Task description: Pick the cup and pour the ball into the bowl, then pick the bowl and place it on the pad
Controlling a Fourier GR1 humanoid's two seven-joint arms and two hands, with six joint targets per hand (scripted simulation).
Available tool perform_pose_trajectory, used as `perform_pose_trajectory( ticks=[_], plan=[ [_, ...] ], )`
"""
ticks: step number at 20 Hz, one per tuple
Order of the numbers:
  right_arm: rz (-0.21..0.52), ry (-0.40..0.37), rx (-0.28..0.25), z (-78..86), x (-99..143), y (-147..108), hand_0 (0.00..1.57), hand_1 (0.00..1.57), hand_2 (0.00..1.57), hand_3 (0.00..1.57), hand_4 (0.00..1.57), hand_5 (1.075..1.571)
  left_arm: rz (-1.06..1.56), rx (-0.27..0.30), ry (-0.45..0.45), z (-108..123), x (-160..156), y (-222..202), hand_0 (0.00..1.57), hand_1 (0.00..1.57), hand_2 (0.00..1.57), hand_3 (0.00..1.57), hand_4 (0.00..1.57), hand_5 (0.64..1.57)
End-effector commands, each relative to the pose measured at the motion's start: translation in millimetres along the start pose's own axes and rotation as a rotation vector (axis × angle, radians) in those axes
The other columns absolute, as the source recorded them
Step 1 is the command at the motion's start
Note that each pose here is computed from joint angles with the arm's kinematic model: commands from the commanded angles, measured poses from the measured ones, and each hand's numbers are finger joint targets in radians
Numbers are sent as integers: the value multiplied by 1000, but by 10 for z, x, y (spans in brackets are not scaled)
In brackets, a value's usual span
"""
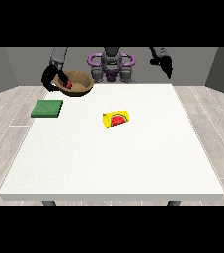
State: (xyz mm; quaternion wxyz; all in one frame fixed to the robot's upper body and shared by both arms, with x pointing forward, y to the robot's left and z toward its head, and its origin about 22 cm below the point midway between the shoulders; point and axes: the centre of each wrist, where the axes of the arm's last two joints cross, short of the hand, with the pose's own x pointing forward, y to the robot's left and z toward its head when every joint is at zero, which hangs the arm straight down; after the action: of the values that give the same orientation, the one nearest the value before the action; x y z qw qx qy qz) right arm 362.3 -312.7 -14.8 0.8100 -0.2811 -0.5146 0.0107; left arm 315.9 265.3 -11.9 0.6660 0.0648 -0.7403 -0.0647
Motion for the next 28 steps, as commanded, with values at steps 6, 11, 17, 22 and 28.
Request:
perform_pose_trajectory(
  ticks=[6,11,17,22,28],
  plan=[
    [-29,-31,-39,-116,-60,-851,1571,1571,1571,217,878,1570,9,17,-95,0,106,182,0,0,0,0,1024,1431],
    [-83,-65,-80,-185,86,-1254,1571,1571,1571,217,878,1570,25,21,-155,-87,264,408,0,0,0,0,1217,1481],
    [-91,-101,-134,-136,-74,-1581,1571,1571,1571,0,865,1571,39,161,-261,14,594,1706,0,0,0,0,1310,1567],
    [-159,-208,-168,-147,-13,-1462,1571,1571,1571,0,796,1566,56,217,-335,117,851,2403,0,0,0,0,1266,1571],
    [-177,-175,-220,-188,-24,-1501,1571,1571,1571,0,685,1567,50,213,-341,190,871,2576,0,0,0,0,1187,1557]
  ],
)
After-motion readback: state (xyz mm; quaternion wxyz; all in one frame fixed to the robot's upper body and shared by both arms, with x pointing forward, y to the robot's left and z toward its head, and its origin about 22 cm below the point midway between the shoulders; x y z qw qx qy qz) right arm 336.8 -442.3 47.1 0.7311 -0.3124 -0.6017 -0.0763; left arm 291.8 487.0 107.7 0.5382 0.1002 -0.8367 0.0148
